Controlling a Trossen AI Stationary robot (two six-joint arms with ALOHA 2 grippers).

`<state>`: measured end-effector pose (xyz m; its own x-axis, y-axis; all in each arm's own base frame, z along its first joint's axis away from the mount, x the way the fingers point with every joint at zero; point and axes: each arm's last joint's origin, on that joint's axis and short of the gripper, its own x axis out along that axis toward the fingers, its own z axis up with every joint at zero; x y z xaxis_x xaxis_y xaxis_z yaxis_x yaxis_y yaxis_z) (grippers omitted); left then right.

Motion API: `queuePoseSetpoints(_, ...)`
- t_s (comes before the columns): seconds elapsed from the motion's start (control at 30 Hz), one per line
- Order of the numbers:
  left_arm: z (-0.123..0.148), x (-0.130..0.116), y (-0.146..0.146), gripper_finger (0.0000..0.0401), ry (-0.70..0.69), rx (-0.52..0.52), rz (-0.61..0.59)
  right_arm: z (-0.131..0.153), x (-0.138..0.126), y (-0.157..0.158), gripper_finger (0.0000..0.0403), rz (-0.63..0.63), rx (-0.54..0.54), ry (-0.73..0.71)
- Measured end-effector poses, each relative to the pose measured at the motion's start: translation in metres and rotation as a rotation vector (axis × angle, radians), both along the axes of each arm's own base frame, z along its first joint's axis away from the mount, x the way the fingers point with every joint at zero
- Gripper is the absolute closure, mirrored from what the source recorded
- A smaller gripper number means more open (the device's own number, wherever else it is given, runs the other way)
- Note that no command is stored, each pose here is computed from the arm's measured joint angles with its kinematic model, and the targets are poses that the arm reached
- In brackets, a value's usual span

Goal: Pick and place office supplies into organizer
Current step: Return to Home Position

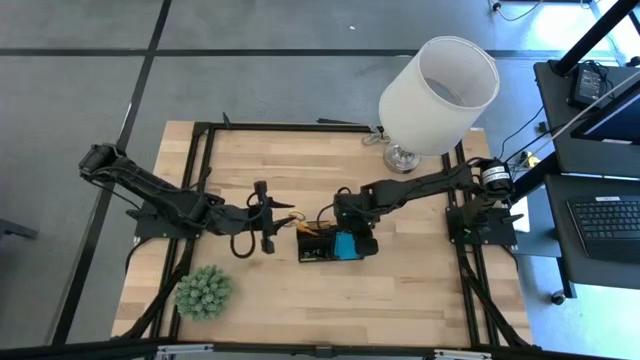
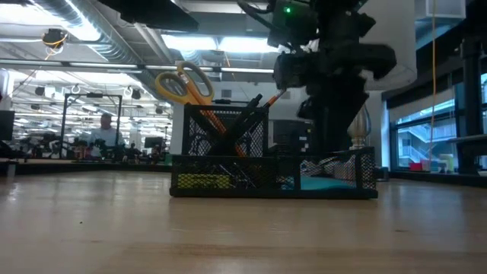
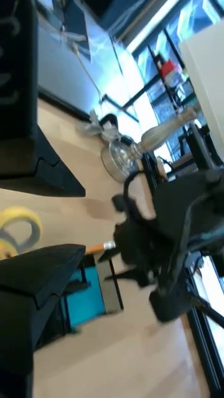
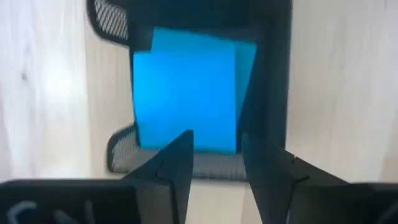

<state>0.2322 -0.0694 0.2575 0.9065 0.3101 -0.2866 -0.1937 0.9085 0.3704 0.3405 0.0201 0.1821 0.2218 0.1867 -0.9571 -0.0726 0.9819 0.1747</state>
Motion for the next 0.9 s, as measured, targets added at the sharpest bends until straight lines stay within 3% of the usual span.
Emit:
queuePoseSetpoints(0.1,0.000,0.000,-0.003,0.0274,-0.006,-0.040,-0.025,0.014,-0.003,0.000,0.0264,-0.030,0.003,0.060)
queuePoseSetpoints(0.23,0.000,0.000,-0.004,0.0274,-0.005,-0.062,-0.050,0.042,-0.012,0.001,0.0265,-0.027,0.006,-0.026)
queuePoseSetpoints(0.37,0.000,0.000,-0.004,0.0274,-0.030,-0.139,-0.028,0.077,-0.031,0.005,0.0265,-0.028,0.028,-0.248)
queuePoseSetpoints(0.5,0.002,-0.004,-0.002,0.0274,-0.012,-0.148,-0.056,0.100,-0.062,0.008,0.0266,-0.015,0.057,-0.525)
queuePoseSetpoints(0.63,0.005,-0.011,0.009,0.0274,-0.045,-0.182,-0.137,0.097,-0.095,0.009,0.0266,-0.038,0.053,-0.759)
queuePoseSetpoints(0.9,-0.005,-0.051,0.053,0.0274,-0.180,-0.298,-0.130,0.076,-0.142,0.005,0.0266,-0.021,0.041,-1.030)
